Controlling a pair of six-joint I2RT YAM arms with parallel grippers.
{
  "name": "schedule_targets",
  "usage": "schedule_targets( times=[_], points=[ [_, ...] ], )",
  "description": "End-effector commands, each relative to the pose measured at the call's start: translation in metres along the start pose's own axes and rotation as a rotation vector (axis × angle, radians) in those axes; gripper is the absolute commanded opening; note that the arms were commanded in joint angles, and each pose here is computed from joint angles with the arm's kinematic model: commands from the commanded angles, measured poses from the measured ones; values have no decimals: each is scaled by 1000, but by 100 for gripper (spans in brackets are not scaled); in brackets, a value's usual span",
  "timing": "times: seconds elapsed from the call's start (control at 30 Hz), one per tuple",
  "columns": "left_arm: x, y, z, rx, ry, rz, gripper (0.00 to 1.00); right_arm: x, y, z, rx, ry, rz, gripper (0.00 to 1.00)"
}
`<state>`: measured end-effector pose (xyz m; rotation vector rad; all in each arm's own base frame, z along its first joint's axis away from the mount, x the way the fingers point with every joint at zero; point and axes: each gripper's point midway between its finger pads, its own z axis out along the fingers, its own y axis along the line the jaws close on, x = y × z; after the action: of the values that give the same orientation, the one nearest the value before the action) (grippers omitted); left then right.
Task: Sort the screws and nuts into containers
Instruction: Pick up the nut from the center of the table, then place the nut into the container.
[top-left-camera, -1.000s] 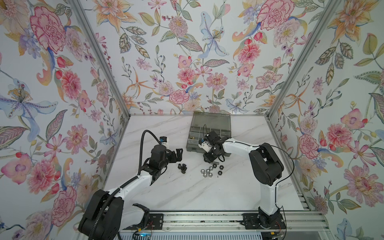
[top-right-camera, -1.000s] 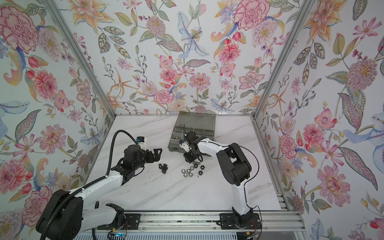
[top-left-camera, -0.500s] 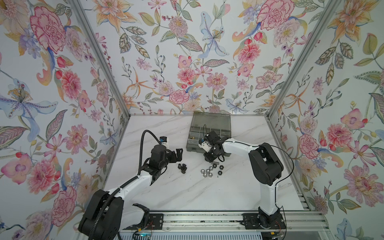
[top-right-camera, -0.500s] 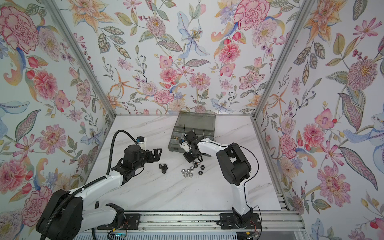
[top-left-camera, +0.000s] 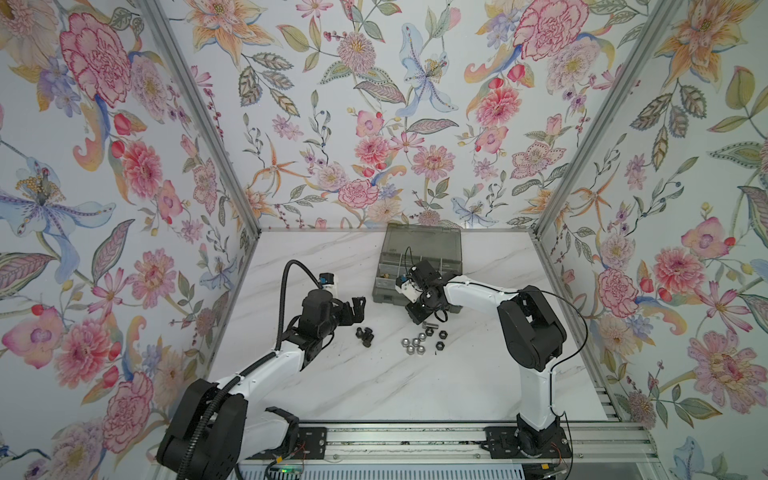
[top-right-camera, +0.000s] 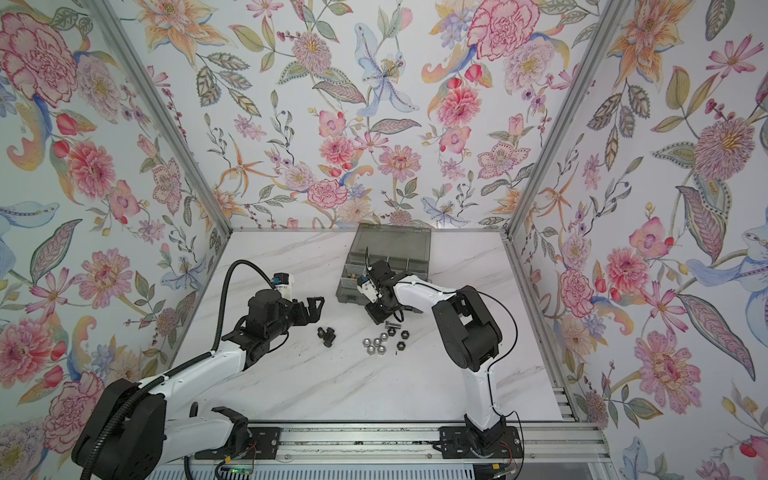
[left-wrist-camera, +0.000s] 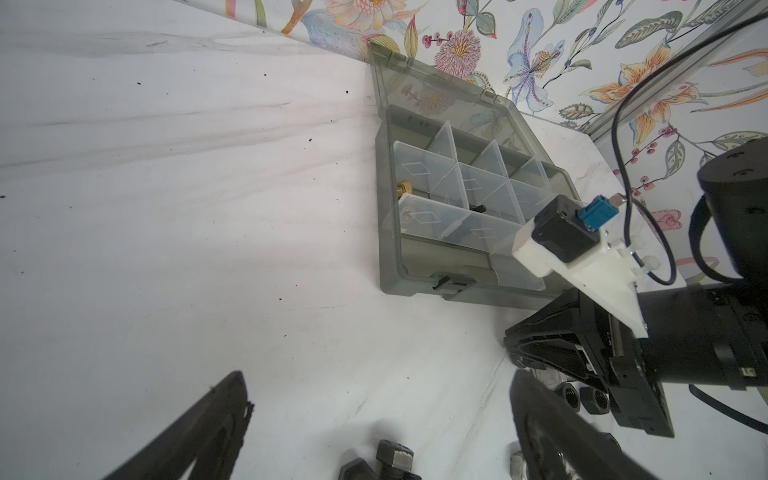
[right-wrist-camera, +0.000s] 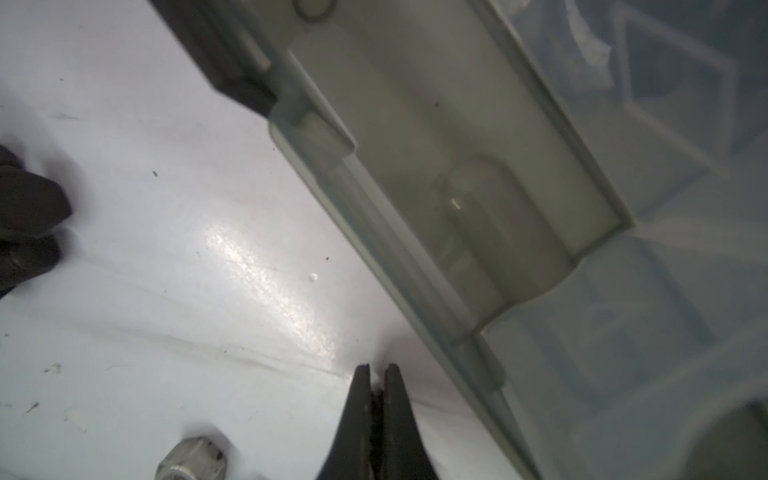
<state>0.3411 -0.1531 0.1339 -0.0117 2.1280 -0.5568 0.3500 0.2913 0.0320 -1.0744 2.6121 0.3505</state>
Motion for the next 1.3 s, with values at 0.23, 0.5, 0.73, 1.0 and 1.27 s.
schedule_targets(
  times=[0.23, 0.5, 0.73, 1.0, 1.27],
  points=[
    [0, 1, 3, -1, 10, -2, 99, -99, -20, -80, -55, -295, 13, 0],
    [-1, 1, 3, -4, 9, 0, 99, -140, -63, -70, 96, -339, 18, 0],
    [-2, 1, 1, -11, 8, 7, 99, -148, -81, -43, 150, -317, 29, 0],
    [-2, 2, 0, -14, 5, 5, 99, -141, -88, -28, 173, -284, 23, 1],
    [-2, 3, 0, -18, 5, 2, 99, -141, -88, -34, 181, -289, 23, 35]
  ],
)
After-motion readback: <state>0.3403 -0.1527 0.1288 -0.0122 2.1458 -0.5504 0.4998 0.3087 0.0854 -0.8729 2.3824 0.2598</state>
